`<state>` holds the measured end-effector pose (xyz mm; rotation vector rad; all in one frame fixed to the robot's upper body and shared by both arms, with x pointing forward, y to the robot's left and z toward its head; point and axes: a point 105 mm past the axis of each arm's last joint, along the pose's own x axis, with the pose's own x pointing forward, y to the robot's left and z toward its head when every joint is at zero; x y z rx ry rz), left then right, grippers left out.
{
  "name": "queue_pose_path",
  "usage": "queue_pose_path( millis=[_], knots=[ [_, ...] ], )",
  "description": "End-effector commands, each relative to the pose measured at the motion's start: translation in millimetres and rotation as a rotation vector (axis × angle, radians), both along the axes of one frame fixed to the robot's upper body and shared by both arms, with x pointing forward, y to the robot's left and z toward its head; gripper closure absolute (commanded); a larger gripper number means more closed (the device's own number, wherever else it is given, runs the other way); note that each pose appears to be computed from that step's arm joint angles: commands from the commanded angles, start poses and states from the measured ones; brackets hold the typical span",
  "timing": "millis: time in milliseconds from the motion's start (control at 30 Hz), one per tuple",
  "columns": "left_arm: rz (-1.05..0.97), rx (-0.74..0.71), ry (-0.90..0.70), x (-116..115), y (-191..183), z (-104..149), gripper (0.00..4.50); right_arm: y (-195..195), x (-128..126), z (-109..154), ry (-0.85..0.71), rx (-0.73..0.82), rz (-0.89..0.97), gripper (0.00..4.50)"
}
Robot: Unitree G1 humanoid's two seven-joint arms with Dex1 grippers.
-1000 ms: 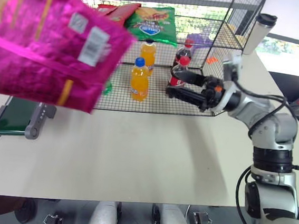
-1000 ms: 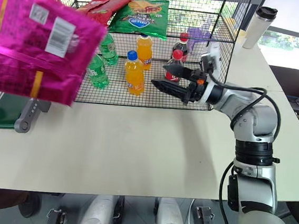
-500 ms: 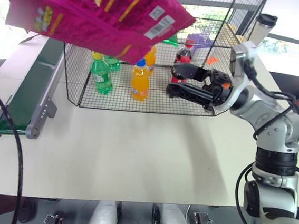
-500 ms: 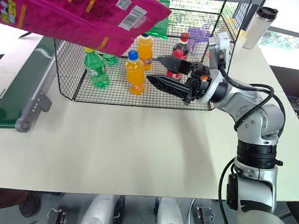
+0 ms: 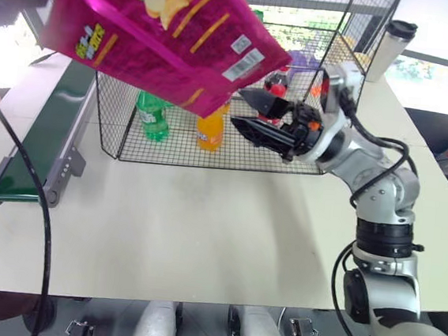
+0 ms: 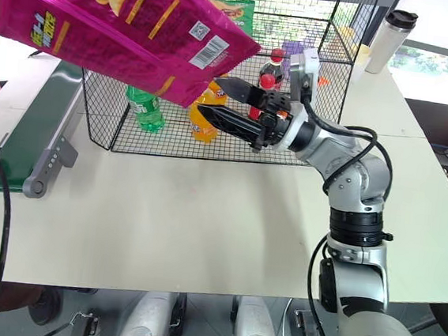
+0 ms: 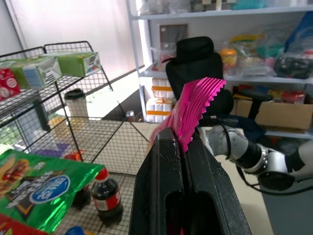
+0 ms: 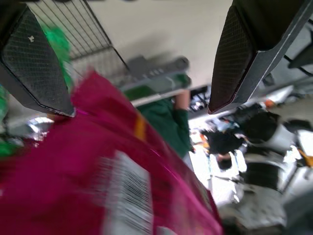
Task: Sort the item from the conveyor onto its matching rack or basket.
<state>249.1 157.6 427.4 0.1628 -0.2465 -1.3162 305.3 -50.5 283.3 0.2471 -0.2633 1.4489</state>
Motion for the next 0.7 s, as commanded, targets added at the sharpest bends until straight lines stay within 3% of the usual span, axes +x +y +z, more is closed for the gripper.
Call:
queue_pose_path(
  millis=[33, 233, 467, 700],
  knots=[
    [0.01, -0.023, -0.065, -8, 6, 12, 4.48, 10, -2, 8, -0.042, 0.028, 0.012, 0.0],
    [0.028, -0.011, -0.073, -8, 11, 13, 4.48, 4, 8, 6, -0.033, 0.046, -0.029, 0.0],
    [0.053, -0.008, -0.092, -9, 16, 17, 4.48, -21, 11, -31, 0.031, -0.102, -0.098, 0.0],
    [0.029, -0.006, -0.07, -8, 13, 11, 4.48, -17, 12, -16, -0.002, -0.048, -0.1, 0.0]
  ],
)
